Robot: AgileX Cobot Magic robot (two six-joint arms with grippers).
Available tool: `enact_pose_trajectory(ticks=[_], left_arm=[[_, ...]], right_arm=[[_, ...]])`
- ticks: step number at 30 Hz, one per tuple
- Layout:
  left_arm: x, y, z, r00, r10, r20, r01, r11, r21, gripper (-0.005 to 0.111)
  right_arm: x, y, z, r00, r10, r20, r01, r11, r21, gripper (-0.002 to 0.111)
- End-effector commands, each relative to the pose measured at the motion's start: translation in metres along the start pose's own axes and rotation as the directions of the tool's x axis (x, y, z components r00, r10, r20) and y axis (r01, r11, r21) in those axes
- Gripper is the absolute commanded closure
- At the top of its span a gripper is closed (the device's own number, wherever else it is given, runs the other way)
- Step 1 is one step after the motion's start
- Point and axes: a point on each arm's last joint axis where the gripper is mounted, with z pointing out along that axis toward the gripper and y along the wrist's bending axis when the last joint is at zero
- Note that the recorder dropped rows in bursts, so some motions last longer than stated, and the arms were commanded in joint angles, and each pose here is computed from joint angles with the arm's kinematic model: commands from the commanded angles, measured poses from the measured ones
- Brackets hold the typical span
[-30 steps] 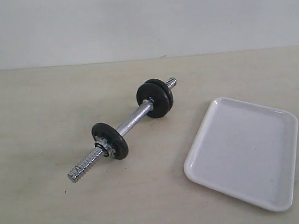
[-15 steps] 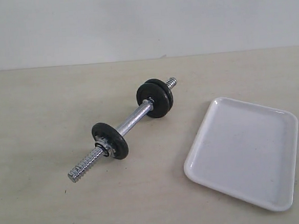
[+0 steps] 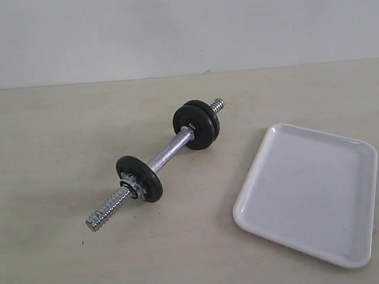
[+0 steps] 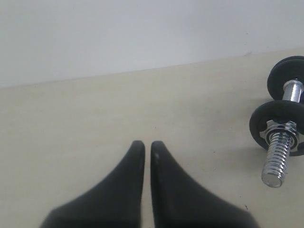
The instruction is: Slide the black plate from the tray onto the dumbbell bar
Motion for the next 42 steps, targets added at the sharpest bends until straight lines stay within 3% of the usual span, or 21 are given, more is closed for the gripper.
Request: enact_pose_trajectory(ticks=[1,15,26,42], left_arm=[[0.0006,0.0002,0.0000,1.000,0.003,0.001,-0.003,1.000,-0.004,0.102],[0.0002,0.0006,0.0000,1.000,0.002,0.005,-0.002,1.000,-0.011,0.102],[0.0011,0.0047,-0.0002,1.000,-0.014,-0.007,0.013,0.996,-0.086,0.102],[0.0011,0.0047,-0.0002,1.000,-0.014,-0.007,0.013,0.996,-0.086,0.102]], right_arm=[[-0.0007,0.0000,-0.0005,1.000,0.006,0.009,-0.006,1.000,-0.001,0.108],[-0.0007,0.0000,-0.0005,1.000,0.006,0.009,-0.006,1.000,-0.001,0.108],[-0.0007,0.0000,-0.0005,1.000,0.006,0.009,-0.006,1.000,-0.001,0.108],[-0.0007,0.0000,-0.0005,1.000,0.006,0.009,-0.006,1.000,-0.001,0.108]])
